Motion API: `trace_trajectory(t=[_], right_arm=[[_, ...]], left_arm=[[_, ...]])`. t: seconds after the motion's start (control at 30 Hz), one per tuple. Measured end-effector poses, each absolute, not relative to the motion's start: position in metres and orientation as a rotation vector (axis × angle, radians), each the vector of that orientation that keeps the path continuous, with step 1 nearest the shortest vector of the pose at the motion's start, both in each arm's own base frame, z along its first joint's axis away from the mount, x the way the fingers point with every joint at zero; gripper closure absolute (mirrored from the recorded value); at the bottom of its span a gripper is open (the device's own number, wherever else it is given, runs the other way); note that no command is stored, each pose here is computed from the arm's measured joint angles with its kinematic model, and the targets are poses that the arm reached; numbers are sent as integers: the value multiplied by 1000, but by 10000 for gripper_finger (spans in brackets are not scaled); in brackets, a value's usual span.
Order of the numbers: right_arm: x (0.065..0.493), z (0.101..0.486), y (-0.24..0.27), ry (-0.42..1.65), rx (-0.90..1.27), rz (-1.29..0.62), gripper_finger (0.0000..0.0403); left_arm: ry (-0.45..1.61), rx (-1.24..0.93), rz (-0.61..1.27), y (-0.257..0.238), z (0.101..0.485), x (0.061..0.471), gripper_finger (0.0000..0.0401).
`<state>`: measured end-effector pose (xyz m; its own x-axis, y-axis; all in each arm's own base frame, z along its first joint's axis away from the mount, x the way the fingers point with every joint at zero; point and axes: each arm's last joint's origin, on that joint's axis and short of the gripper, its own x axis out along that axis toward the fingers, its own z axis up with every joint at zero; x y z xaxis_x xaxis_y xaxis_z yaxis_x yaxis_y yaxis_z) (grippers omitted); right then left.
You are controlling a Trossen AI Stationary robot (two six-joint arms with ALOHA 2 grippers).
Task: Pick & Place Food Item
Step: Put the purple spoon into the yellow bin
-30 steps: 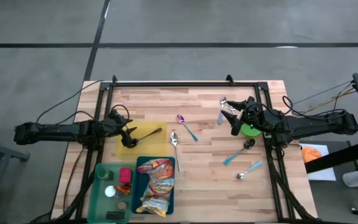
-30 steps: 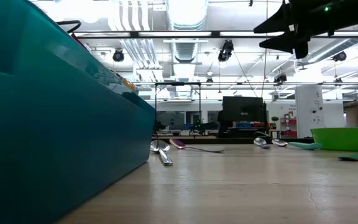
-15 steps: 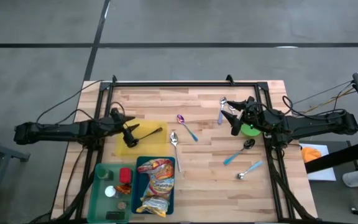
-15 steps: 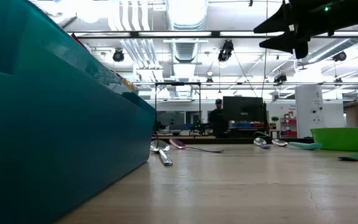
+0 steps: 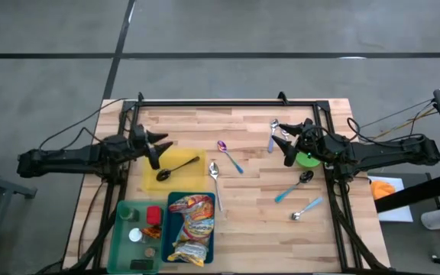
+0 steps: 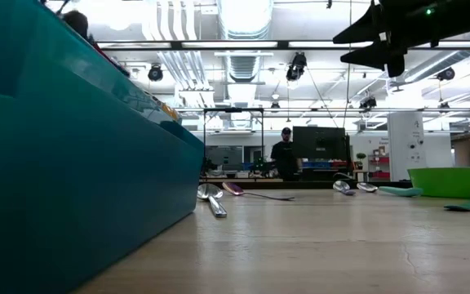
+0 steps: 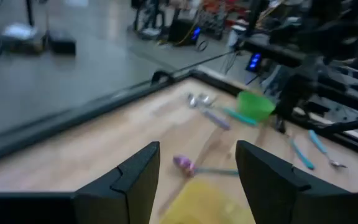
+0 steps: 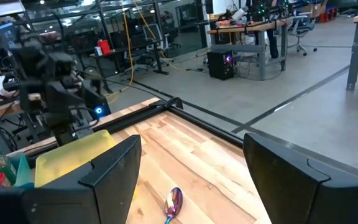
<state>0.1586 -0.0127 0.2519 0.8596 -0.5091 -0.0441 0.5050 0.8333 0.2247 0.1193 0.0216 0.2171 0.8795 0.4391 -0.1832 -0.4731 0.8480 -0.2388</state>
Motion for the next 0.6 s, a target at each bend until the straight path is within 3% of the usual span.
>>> trace_trajectory(t=[0.27, 0.6], right_arm=[[159, 252, -13, -17, 233, -537, 122], [159, 252, -13, -17, 233, -537, 122]], left_arm=[[306, -222, 448, 21, 269, 124, 189], [537, -164, 462, 26, 290, 180, 189]])
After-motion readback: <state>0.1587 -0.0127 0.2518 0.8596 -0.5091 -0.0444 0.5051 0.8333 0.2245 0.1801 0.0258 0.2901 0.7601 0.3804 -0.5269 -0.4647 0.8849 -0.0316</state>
